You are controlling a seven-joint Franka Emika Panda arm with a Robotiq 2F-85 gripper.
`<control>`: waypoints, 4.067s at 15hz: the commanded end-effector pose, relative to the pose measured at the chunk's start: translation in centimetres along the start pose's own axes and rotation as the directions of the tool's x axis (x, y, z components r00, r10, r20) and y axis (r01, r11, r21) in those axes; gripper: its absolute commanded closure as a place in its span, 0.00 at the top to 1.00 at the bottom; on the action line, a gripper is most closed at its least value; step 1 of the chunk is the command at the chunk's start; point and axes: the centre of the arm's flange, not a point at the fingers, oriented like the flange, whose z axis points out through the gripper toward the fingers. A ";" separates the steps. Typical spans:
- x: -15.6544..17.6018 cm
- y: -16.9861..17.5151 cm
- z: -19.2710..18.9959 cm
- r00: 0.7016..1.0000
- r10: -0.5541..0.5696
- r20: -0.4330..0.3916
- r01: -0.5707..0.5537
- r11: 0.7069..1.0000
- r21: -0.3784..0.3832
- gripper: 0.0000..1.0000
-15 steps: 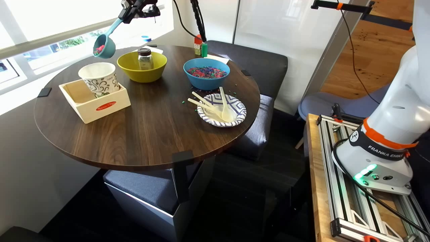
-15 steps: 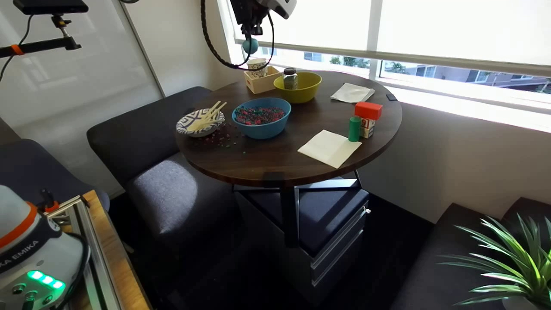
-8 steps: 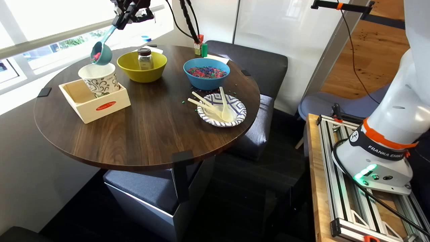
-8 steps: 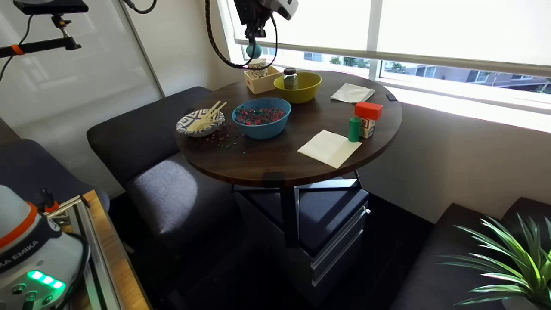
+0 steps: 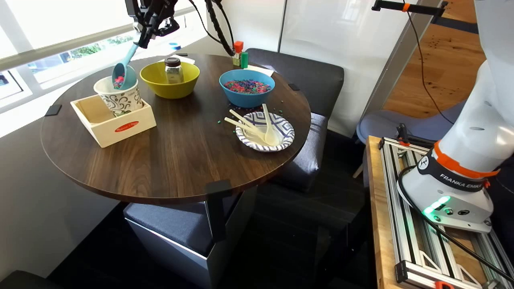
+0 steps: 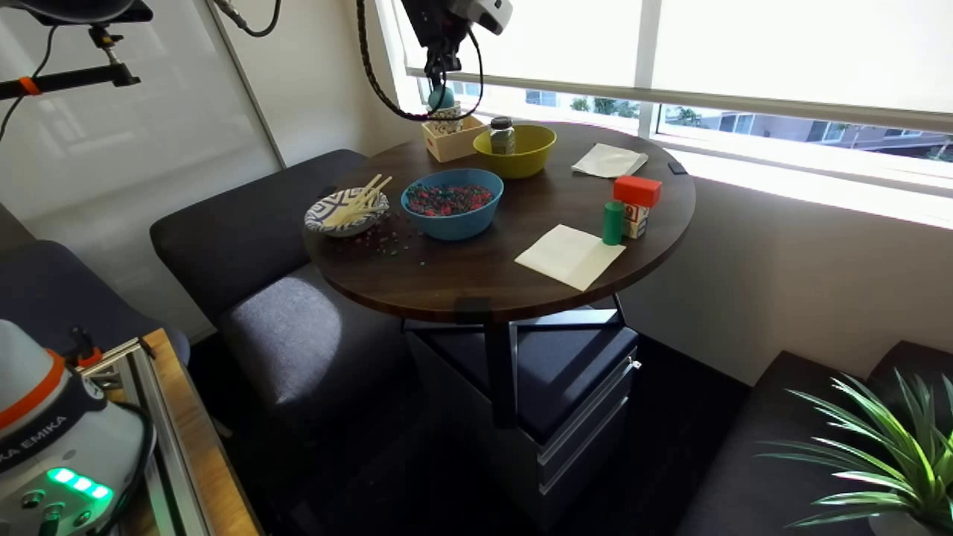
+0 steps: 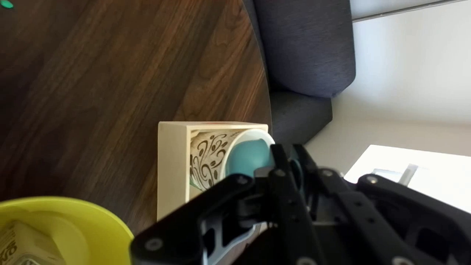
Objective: Use the blue measuring cup to place some cereal from the blue bowl into the coffee cup.
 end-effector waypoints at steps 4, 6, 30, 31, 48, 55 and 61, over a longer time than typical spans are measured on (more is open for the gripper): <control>0.5 -1.8 2.3 0.990 -0.130 -0.053 0.121 0.983 -0.140 0.02; 0.1 -2.5 2.9 0.980 -0.192 -0.055 0.181 0.970 -0.163 0.02; -4.5 -3.7 1.9 0.795 -0.604 -0.057 0.536 0.743 -0.401 0.02; -4.8 -3.6 1.9 0.783 -0.618 -0.068 0.543 0.733 -0.410 0.02; -11.1 -1.5 3.8 0.634 -0.771 -0.065 0.647 0.574 -0.502 0.02; -12.7 -2.7 6.0 0.516 -0.855 -0.048 0.695 0.450 -0.561 0.02; -12.1 -3.2 6.9 0.458 -0.887 -0.054 0.682 0.390 -0.619 0.02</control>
